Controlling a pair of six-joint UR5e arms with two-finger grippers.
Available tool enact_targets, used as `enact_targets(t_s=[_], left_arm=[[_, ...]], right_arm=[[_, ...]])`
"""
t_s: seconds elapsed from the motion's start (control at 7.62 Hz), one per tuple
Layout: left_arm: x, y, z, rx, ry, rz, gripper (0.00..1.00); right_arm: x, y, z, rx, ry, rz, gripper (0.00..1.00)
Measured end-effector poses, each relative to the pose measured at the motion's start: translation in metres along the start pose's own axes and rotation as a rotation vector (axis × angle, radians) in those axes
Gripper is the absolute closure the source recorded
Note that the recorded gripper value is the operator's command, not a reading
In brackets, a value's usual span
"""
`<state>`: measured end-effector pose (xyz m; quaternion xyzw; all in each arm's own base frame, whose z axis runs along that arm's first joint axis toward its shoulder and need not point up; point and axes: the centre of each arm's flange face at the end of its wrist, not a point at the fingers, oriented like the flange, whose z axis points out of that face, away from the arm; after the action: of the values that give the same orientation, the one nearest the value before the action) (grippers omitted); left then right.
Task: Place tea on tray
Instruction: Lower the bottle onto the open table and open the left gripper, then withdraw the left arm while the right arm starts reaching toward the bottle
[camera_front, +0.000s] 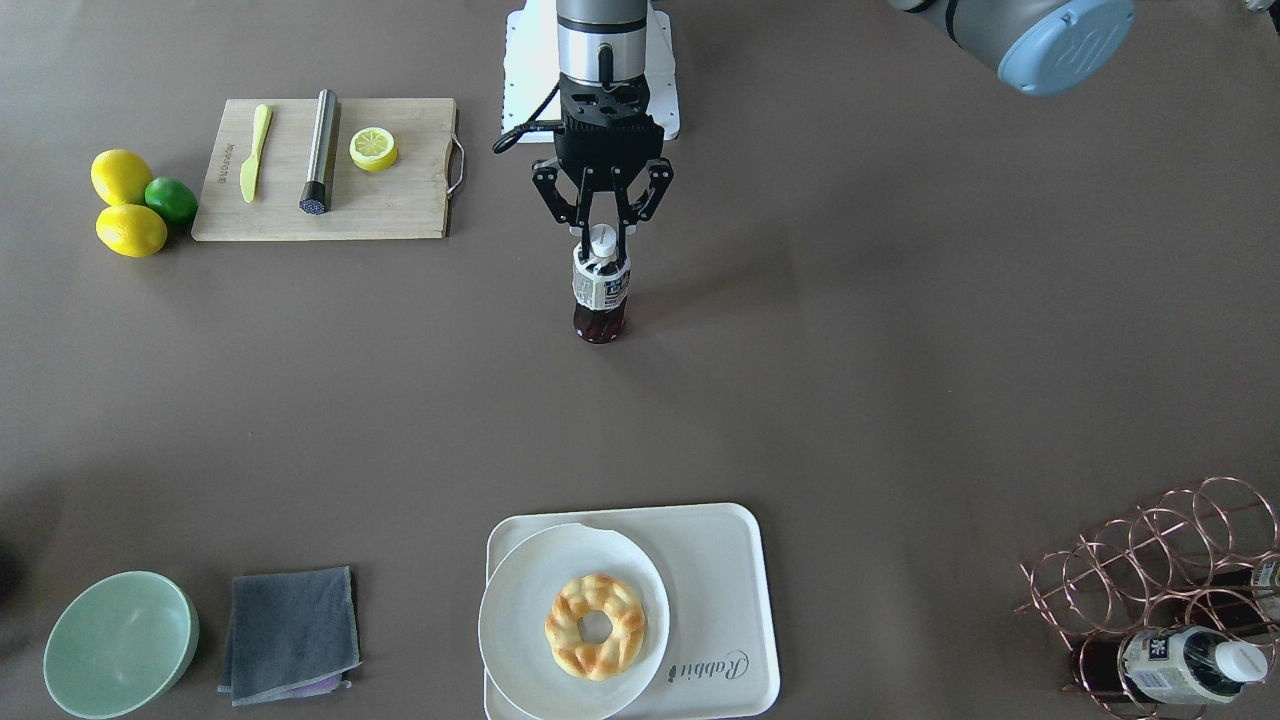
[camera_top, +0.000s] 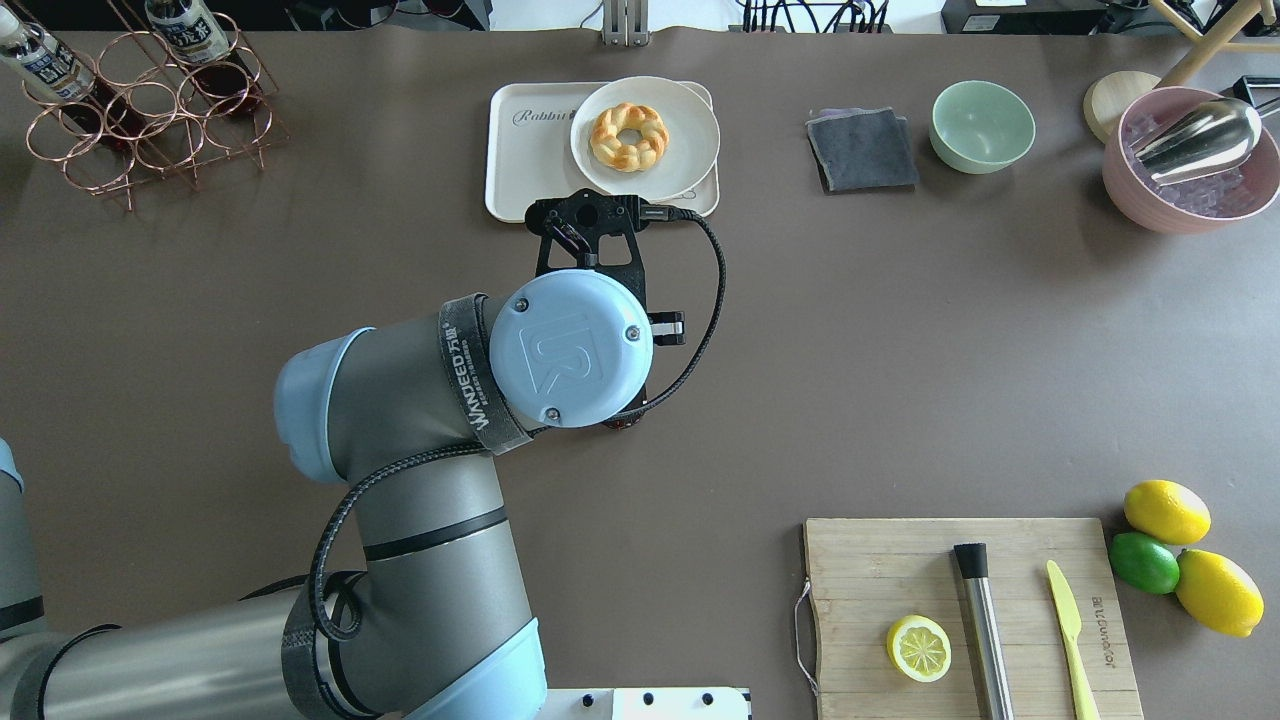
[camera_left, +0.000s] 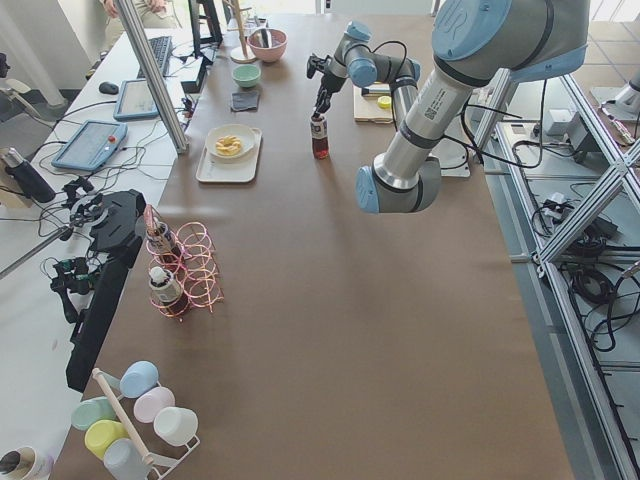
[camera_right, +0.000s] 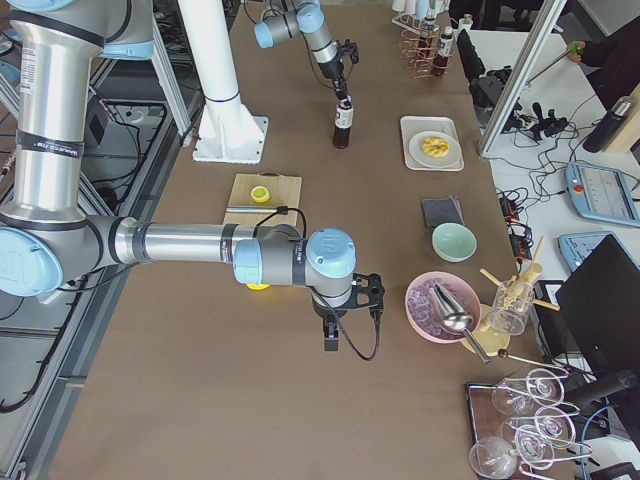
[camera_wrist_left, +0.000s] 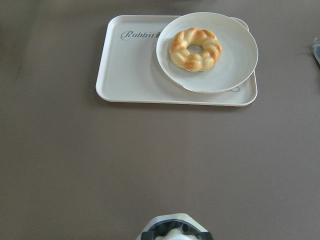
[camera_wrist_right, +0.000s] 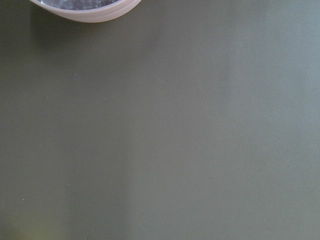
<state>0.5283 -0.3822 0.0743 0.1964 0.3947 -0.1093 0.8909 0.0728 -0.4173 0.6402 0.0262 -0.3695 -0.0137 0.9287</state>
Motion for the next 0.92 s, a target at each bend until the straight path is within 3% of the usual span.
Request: enact_targets(t_s=[0.66, 0.92], left_arm=[[-0.003, -0.006, -0.009, 0.018, 0.022, 0.005, 0.02], [-0.026, -0.034, -0.029, 0.022, 0.03, 0.044, 0.02]], right_arm=[[-0.001, 0.0, 0.0, -0.001, -0.008, 0.002, 0.0], [-0.011, -0.009, -0.009, 0.002, -0.03, 0.0, 0.0]])
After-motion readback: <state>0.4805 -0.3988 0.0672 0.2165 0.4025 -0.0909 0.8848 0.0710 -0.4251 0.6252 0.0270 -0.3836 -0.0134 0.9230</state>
